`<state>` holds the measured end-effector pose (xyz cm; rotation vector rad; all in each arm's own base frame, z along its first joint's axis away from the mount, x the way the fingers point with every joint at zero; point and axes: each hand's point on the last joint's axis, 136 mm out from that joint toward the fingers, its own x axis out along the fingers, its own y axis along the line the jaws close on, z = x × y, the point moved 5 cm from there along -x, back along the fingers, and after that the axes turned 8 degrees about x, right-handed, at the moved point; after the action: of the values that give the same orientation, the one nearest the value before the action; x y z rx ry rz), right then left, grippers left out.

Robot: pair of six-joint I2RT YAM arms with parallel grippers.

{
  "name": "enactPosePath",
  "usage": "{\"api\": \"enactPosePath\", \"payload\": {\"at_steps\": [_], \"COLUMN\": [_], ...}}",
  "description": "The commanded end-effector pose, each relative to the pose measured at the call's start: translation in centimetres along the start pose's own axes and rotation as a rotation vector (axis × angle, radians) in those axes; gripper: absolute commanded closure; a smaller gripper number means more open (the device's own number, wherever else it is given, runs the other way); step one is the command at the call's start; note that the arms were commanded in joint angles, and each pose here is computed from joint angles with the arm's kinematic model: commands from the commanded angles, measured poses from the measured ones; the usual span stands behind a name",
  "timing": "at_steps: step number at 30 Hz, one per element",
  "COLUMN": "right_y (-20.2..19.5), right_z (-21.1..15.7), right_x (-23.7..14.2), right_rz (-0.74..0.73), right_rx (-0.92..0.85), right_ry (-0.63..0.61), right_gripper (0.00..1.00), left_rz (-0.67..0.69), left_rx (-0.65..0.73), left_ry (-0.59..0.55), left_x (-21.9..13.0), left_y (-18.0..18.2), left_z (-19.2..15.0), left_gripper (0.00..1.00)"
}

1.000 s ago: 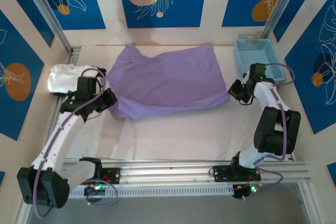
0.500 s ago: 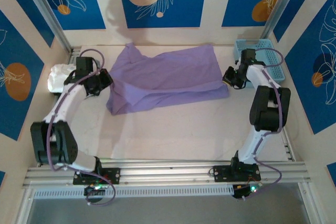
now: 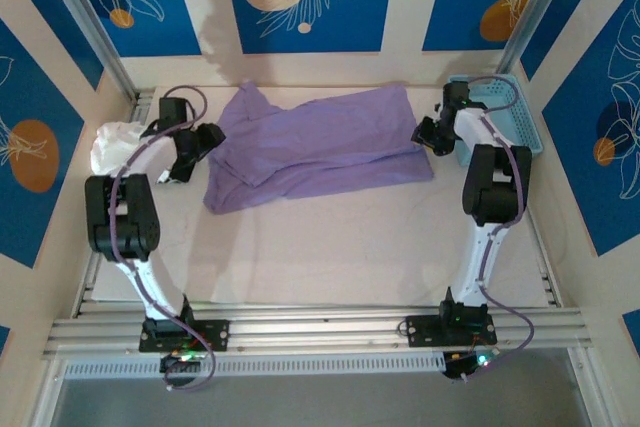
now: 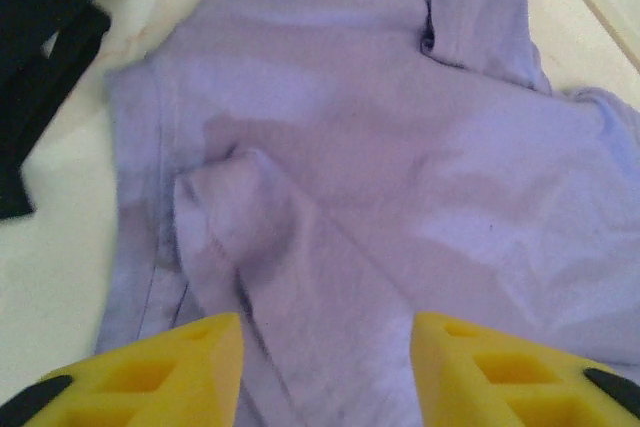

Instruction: Fold the inside-out t-shirt

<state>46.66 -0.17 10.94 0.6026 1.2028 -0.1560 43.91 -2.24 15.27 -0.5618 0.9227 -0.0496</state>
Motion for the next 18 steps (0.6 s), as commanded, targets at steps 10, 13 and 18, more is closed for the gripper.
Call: {"api": "enactPosePath", "payload": {"at_steps": [10,13,18], "right_y": [0.9,1.8,3.3], "right_z": [-5.0,-4.2,-1.9], "right_x": [2.1,2.9,4.0], "right_rz": [-0.127,-0.112,-0.109], "right_rx": [-0.245,-0.254,-0.26], "right_ry": [0.041,0.044,0.03], "right_gripper": [0.58,0.58,0.6], "left_rz": [-0.104,-0.101,-0.078], "left_rx": [0.08,0.08,0.101], "left_ry": [0.086,0.108,0.128], "left_x": [-0.6,0.4,1.2], "left_y": [-1.9,-1.4,-0.9], "left_z": [-10.2,-10.9,-11.1], "left_gripper": [0.47,0.47,0.47]}}
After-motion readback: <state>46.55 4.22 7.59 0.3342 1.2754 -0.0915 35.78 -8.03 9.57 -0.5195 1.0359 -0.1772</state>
